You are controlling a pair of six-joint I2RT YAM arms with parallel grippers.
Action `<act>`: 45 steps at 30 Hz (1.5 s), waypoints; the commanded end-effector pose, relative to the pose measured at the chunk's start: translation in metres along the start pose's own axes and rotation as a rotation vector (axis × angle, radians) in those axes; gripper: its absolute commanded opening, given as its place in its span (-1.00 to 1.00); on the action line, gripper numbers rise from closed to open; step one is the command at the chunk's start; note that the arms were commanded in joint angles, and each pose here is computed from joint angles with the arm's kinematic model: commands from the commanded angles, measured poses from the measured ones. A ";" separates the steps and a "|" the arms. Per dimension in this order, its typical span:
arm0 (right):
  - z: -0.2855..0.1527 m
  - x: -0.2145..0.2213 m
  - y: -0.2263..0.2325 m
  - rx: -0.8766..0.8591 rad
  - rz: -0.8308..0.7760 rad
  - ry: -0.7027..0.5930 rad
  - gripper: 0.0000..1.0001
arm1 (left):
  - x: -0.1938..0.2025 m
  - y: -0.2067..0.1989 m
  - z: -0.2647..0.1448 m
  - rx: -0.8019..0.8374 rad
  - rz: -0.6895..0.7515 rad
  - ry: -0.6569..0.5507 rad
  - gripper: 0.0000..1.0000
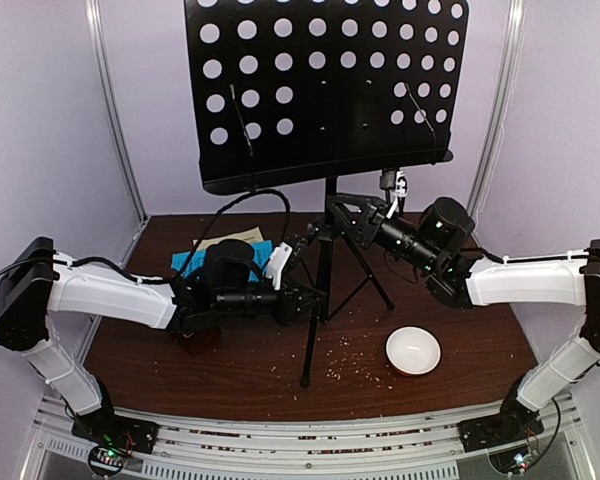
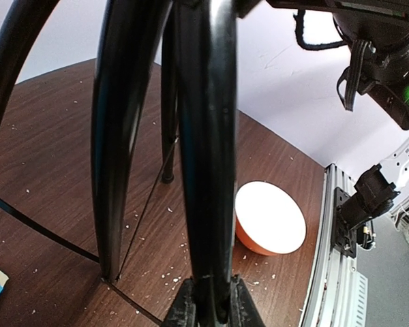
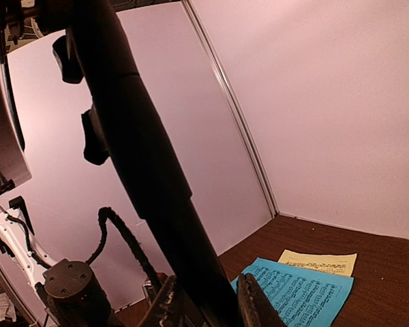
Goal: Pack up the instrument practice props
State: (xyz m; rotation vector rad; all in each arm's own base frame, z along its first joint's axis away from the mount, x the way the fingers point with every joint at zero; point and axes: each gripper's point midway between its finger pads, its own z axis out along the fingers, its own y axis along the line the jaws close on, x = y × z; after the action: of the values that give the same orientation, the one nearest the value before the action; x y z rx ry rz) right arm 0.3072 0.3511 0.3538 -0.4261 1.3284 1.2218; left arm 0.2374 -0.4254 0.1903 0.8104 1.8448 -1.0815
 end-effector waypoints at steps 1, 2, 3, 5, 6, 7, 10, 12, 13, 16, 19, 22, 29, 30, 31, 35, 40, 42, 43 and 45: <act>-0.002 -0.021 0.038 -0.146 0.014 -0.043 -0.88 | -0.074 0.001 -0.014 -0.072 0.105 -0.215 -1.00; -0.003 -0.021 0.039 -0.148 0.015 -0.042 -0.89 | -0.080 0.000 -0.015 -0.076 0.115 -0.230 -1.00; -0.003 -0.021 0.039 -0.150 0.017 -0.041 -0.89 | -0.086 0.000 -0.017 -0.085 0.130 -0.245 -1.00; -0.003 -0.023 0.041 -0.154 0.016 -0.044 -0.89 | -0.097 -0.002 -0.021 -0.095 0.148 -0.271 -1.00; -0.003 -0.024 0.042 -0.155 0.016 -0.044 -0.89 | -0.101 -0.003 -0.022 -0.098 0.156 -0.283 -1.00; -0.004 -0.025 0.043 -0.158 0.015 -0.045 -0.90 | -0.105 -0.004 -0.024 -0.098 0.163 -0.294 -1.00; -0.004 -0.026 0.044 -0.160 0.012 -0.045 -0.90 | -0.115 -0.007 -0.026 -0.098 0.182 -0.317 -1.00; -0.004 -0.027 0.045 -0.163 0.011 -0.042 -0.91 | -0.120 -0.009 -0.026 -0.097 0.195 -0.327 -1.00; -0.004 -0.027 0.047 -0.168 0.012 -0.041 -0.91 | -0.122 -0.010 -0.026 -0.097 0.200 -0.330 -1.00; -0.005 -0.027 0.048 -0.168 0.010 -0.037 -0.92 | -0.124 -0.010 -0.025 -0.098 0.219 -0.333 -1.00; -0.007 -0.025 0.045 -0.152 0.006 -0.025 -0.81 | -0.116 -0.011 -0.025 -0.084 0.252 -0.325 -1.00; -0.010 -0.022 0.042 -0.127 -0.002 -0.018 -0.47 | -0.102 -0.014 -0.029 -0.055 0.287 -0.322 -1.00; -0.017 -0.001 0.025 -0.056 -0.004 0.029 0.36 | -0.066 -0.019 -0.027 0.022 0.314 -0.269 -1.00; -0.019 0.003 0.023 -0.047 -0.002 0.035 0.45 | -0.063 -0.019 -0.027 0.027 0.314 -0.264 -1.00; -0.020 0.006 0.020 -0.037 -0.003 0.043 0.53 | -0.061 -0.018 -0.026 0.031 0.312 -0.259 -1.00; -0.024 0.023 0.013 -0.015 -0.017 0.095 0.76 | -0.054 -0.018 -0.023 0.043 0.311 -0.250 -1.00; -0.027 0.049 0.002 0.013 -0.022 0.178 1.00 | -0.058 -0.022 -0.023 0.062 0.313 -0.263 -1.00; -0.026 0.056 0.000 0.017 -0.018 0.194 1.00 | -0.060 -0.023 -0.023 0.067 0.313 -0.267 -1.00; -0.026 0.058 -0.002 0.024 -0.019 0.199 1.00 | -0.060 -0.024 -0.023 0.070 0.312 -0.266 -1.00; -0.025 0.065 -0.006 0.033 -0.022 0.210 1.00 | -0.060 -0.025 -0.023 0.077 0.315 -0.265 -1.00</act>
State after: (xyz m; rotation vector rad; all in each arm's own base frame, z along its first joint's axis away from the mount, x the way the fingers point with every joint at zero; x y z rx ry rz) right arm 0.2858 0.3502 0.3033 -0.5270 1.4868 1.1801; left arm 0.2371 -0.4178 0.2085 0.9464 1.6124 -0.9610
